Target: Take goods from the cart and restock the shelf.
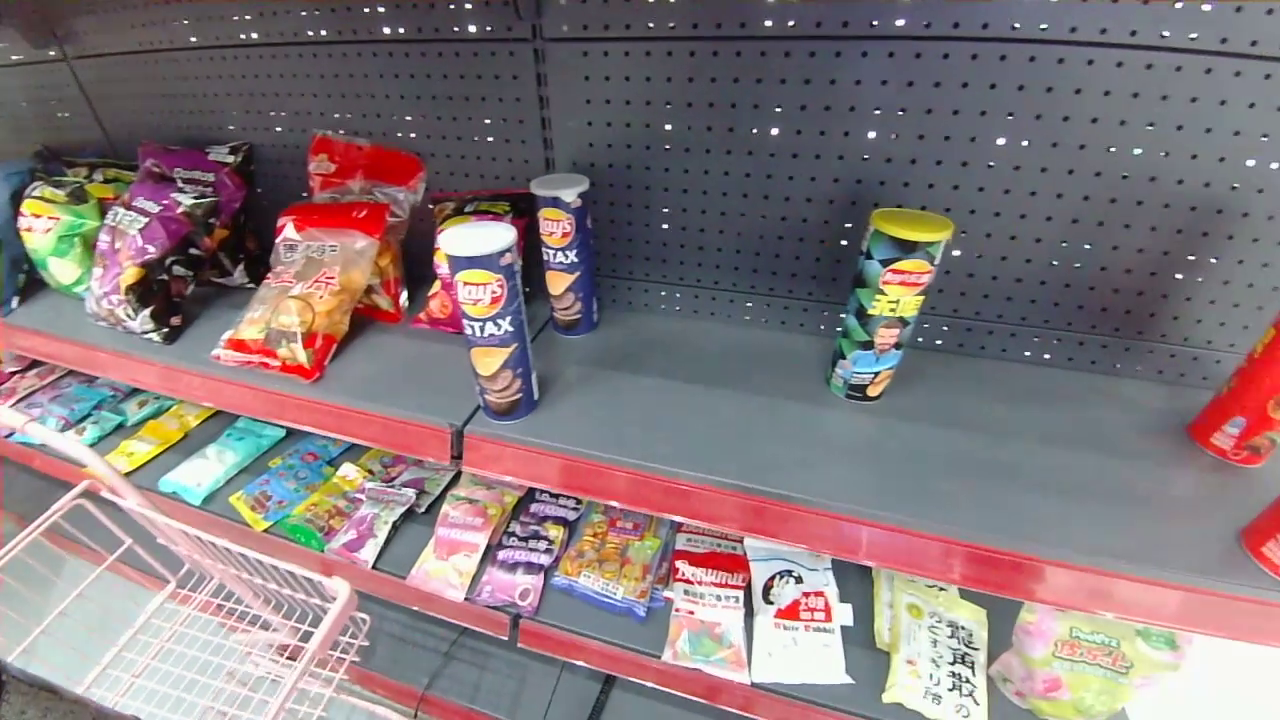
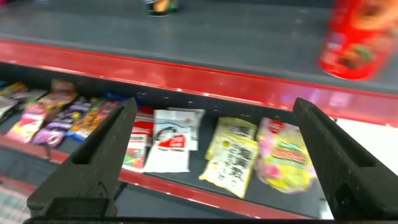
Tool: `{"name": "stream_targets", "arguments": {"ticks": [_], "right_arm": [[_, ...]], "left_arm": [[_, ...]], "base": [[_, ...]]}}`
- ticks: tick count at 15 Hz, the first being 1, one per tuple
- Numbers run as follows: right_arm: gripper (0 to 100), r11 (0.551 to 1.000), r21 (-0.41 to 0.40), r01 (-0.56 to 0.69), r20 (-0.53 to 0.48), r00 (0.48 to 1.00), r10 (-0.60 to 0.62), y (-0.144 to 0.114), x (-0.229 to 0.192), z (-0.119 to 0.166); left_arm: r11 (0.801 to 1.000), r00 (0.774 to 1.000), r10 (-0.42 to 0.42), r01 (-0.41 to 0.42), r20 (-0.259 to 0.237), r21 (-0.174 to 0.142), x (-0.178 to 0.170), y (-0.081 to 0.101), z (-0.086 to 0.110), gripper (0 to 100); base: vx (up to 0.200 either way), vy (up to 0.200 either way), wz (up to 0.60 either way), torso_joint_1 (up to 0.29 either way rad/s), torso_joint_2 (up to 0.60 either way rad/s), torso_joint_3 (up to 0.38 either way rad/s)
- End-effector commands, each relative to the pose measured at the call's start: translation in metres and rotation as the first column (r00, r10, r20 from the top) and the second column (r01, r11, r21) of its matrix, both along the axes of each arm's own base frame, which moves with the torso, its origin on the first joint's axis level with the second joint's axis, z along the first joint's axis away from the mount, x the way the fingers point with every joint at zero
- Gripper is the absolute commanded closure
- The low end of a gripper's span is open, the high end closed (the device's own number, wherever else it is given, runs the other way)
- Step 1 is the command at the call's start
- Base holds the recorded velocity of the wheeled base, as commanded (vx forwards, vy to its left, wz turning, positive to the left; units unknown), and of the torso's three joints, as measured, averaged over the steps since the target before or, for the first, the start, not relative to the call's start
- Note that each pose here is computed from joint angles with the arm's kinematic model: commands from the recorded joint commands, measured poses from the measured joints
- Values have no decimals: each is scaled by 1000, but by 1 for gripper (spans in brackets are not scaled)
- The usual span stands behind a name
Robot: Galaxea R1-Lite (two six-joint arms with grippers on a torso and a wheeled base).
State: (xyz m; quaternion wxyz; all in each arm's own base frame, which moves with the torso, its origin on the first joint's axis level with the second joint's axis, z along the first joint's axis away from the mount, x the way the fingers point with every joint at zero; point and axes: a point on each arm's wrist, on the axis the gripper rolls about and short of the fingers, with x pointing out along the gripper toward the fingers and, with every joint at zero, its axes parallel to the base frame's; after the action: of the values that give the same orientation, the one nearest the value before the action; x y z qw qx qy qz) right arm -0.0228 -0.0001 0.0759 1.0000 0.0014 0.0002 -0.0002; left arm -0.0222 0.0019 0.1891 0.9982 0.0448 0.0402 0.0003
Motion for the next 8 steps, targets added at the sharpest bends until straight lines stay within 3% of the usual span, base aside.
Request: {"name": "stream_targets", "arguments": {"ticks": [1,5,7,8], "right_arm": [[0,1000,-1,0,0,1000,0,0,0,0],[0,1000,-3,0,-1,1000,0,0,0,0],[0,1000,-4,-2,-1,1000,2,0,0,0],[0,1000,-6,-2,-3,1000,2,0,0,0]], "left_arm": [[1000,1000,15,-15,-16,9,2,0,-3,100],[990,996,87,-85,-10,111,-2,2,-11,100],[990,996,88,-87,-3,114,-4,2,-14,100],[989,996,88,-88,5,118,-6,2,-16,100]], "base": [[0,0,0,0,0,0],[0,0,0,0,0,0],[0,0,0,0,0,0],[200,0,0,7,-2,2]]}}
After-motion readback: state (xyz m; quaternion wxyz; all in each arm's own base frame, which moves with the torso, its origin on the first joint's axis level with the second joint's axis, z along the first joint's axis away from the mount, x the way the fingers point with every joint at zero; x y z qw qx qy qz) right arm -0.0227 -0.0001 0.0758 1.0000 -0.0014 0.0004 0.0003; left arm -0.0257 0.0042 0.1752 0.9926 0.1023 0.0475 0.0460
